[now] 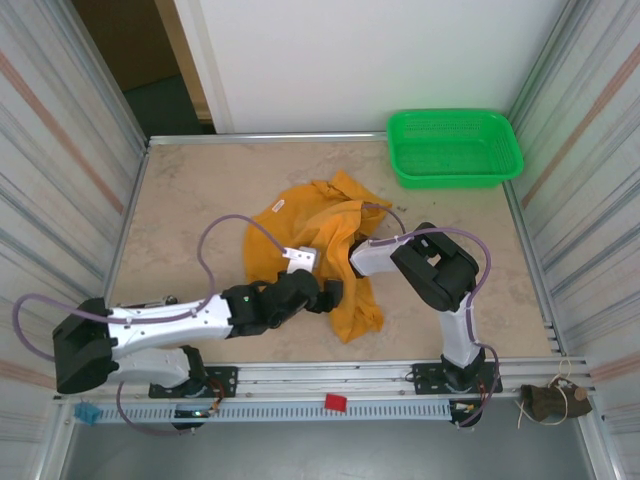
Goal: Fold the inside-out t-shirt
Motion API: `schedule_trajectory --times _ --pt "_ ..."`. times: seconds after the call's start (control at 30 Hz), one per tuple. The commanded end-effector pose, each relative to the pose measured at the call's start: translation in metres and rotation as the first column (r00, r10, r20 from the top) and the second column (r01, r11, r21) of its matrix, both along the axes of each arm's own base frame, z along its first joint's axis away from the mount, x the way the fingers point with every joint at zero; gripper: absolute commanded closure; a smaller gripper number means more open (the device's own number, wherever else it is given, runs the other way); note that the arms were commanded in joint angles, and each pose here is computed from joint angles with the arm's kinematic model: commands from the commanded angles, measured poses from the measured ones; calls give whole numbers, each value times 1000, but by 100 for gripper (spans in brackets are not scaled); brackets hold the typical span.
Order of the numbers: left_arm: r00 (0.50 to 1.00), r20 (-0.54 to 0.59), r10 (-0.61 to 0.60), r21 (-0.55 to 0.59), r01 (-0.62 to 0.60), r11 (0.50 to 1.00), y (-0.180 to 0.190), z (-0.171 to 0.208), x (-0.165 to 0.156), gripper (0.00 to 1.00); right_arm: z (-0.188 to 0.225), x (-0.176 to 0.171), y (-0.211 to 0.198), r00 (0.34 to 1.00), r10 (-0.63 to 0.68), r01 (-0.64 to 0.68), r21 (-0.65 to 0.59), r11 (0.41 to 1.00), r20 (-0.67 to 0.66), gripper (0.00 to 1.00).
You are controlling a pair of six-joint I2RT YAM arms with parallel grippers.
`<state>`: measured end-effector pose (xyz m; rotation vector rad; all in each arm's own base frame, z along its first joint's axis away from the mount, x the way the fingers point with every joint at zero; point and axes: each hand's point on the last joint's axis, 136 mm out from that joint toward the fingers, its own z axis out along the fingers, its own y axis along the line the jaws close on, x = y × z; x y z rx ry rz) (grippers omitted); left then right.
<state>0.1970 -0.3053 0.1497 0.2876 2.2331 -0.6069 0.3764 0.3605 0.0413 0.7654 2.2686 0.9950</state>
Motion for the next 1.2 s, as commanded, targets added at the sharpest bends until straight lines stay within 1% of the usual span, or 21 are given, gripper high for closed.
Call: schedule_trajectory --times 0.0,0.03,0.07,0.1,0.17,0.2,0.23,0.3,0.4,0.53,0.7,0.87,0.97,1.07,1.17 --pt "997 46 -66 -92 70 993 -29 15 7 8 -12 -14 -7 999 -5 3 -37 999 -50 56" --pt "996 36 -79 -91 82 993 -35 11 8 9 -12 -14 -7 999 -5 3 -36 999 -50 56" --pt "996 31 -88 -92 91 992 -40 10 9 12 -11 -14 -7 999 -4 3 -35 999 -48 56" --pt "995 27 -95 -90 97 991 -44 8 10 21 -11 -15 -7 999 -5 3 -37 999 -50 56" --pt "992 22 -121 -92 122 988 -51 10 12 57 -9 -15 -9 999 -8 6 -39 999 -48 56" --pt "991 28 -127 -94 130 987 -52 15 12 80 -11 -15 -11 999 -12 10 -45 999 -53 56" --pt "991 33 -132 -94 134 986 -52 20 12 100 -11 -14 -13 998 -16 13 -49 999 -57 56" --pt "988 51 -145 -105 150 983 -51 38 10 100 -13 -13 -17 998 -23 20 -56 998 -66 56" --pt "976 93 -196 -149 208 967 -54 76 3 100 -17 -11 -23 996 -36 30 -71 997 -85 54" --pt "944 156 -290 -229 321 919 -68 133 -9 100 -25 -9 -27 992 -43 32 -98 995 -121 46" --pt "899 226 -376 -294 431 853 -84 184 -24 100 -33 -9 -26 986 -45 26 -120 992 -159 37" --pt "871 285 -401 -345 483 805 -88 217 -33 100 -36 -6 -25 984 -44 23 -122 992 -173 31" --pt "857 309 -412 -369 507 779 -89 232 -38 100 -34 -5 -21 984 -28 3 -140 990 -178 24" --pt "857 311 -411 -361 507 783 -88 233 -38 100 -33 -8 -19 980 -21 -20 -199 980 -200 16" --pt "858 323 -400 -375 504 778 -85 238 -38 100 -34 -11 -21 968 -42 -31 -284 958 -246 15"
